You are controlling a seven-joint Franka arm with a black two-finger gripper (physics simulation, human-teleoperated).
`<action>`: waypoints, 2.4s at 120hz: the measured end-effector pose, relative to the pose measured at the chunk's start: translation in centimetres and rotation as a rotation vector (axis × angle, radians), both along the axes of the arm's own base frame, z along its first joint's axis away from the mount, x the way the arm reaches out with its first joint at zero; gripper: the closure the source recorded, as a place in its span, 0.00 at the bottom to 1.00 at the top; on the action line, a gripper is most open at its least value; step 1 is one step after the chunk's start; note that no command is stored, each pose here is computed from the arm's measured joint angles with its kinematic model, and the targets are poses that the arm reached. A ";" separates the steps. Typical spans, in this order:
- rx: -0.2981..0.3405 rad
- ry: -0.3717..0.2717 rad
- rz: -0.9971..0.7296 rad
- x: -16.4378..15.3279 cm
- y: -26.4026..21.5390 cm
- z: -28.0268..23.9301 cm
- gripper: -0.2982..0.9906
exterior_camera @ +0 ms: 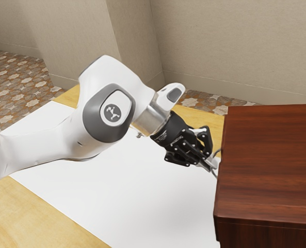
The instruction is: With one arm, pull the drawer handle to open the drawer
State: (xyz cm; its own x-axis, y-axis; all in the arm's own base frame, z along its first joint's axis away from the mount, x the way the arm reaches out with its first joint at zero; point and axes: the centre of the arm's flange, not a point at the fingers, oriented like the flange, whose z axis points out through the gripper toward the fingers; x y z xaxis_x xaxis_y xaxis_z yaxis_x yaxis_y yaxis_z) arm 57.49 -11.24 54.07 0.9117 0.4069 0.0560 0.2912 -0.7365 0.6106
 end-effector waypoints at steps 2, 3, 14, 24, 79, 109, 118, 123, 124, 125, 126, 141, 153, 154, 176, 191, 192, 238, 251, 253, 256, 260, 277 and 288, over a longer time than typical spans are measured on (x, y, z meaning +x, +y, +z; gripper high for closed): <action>0.001 0.001 0.001 0.0 0.0 0.0 0.79; 0.001 0.001 0.001 -0.1 0.1 0.0 0.79; 0.006 0.000 0.004 -0.2 0.4 0.0 0.79; 0.009 0.001 0.006 -0.3 0.6 -0.1 0.79; 0.050 -0.010 0.017 -0.6 2.6 0.2 0.80; 0.063 -0.012 0.037 -0.7 4.7 0.4 0.80; 0.066 -0.010 0.039 -0.9 4.9 0.3 0.79; 0.068 -0.010 0.040 -1.1 5.1 0.3 0.79; 0.068 -0.010 0.040 -1.2 5.1 0.3 0.79; 0.069 -0.011 0.040 -1.2 5.1 0.3 0.79; 0.069 -0.012 0.040 -1.3 5.2 0.4 0.79; 0.071 -0.015 0.036 -1.9 5.1 0.6 0.80; 0.073 -0.011 0.031 -2.1 5.0 0.3 0.80; 0.073 -0.011 0.030 -2.1 5.0 0.3 0.79; 0.077 -0.006 0.033 -2.3 5.5 -0.1 0.79; 0.077 -0.011 0.044 -2.4 6.3 0.2 0.79; 0.077 -0.011 0.044 -2.4 6.3 0.2 0.79; 0.084 -0.019 0.040 -3.9 6.6 0.4 0.79; 0.084 -0.020 0.050 -4.2 7.3 0.5 0.79; 0.084 -0.020 0.051 -4.3 7.4 0.5 0.79; 0.084 -0.019 0.051 -4.3 7.4 0.5 0.79; 0.085 -0.019 0.051 -4.4 7.5 0.4 0.79; 0.088 -0.020 0.053 -4.8 7.7 0.4 0.79; 0.091 -0.024 0.065 -5.2 8.5 0.7 0.80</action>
State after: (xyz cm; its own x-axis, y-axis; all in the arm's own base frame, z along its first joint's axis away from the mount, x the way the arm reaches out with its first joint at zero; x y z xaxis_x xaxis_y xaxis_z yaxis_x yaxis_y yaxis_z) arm 52.31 -2.70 54.78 0.8817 0.4570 0.1173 0.3256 -0.7693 0.5497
